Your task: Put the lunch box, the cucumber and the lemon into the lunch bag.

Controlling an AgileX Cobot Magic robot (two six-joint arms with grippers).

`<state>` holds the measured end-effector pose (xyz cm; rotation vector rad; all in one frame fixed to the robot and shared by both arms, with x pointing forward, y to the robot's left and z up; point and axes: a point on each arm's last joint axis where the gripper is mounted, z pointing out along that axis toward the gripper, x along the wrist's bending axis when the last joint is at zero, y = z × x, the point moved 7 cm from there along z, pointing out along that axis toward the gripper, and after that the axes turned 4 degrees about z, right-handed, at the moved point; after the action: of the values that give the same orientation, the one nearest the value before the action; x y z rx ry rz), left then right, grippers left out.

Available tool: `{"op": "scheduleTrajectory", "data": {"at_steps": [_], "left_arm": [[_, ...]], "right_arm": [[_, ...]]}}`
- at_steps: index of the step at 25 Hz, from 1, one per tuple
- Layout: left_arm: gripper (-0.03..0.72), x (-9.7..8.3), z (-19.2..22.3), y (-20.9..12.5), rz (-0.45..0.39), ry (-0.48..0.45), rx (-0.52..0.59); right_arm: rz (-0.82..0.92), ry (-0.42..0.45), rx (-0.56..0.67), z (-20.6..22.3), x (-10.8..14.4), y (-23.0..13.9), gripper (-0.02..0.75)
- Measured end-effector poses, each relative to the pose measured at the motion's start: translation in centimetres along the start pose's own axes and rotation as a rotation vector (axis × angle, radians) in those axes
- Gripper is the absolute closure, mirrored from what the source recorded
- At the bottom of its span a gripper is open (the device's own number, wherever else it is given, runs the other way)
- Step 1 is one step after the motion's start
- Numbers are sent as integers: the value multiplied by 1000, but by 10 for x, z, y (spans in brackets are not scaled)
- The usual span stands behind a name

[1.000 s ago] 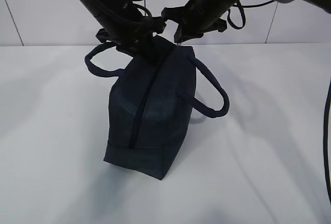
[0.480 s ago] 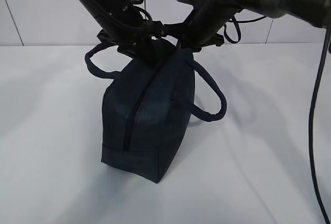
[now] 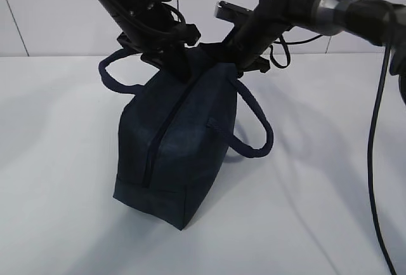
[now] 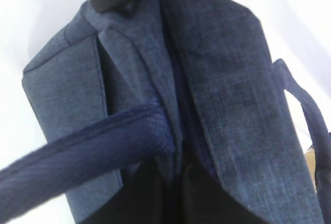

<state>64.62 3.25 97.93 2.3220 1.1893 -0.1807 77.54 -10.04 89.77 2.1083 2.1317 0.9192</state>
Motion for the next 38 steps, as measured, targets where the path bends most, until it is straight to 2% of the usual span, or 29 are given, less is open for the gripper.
{"op": "scheduleTrajectory", "data": {"at_steps": [23,25,28,31,33,38], "left_arm": [[700,2,0,-1,17,10,5],[700,2,0,-1,20,13,8],[700,2,-1,-2,24,18,11],[700,2,-3,-1,25,19,8],[700,2,-4,-1,28,23,7],[697,4,-4,-4,34,36,22]], "right_arm": [[16,2,40,7,-4,-6,729],[11,0,50,5,-3,-6,703],[-10,-11,57,-1,-2,-4,621],[-45,-36,62,-9,-2,1,483],[-69,-50,59,-18,0,6,418],[-115,-49,44,-52,14,20,375]]}}
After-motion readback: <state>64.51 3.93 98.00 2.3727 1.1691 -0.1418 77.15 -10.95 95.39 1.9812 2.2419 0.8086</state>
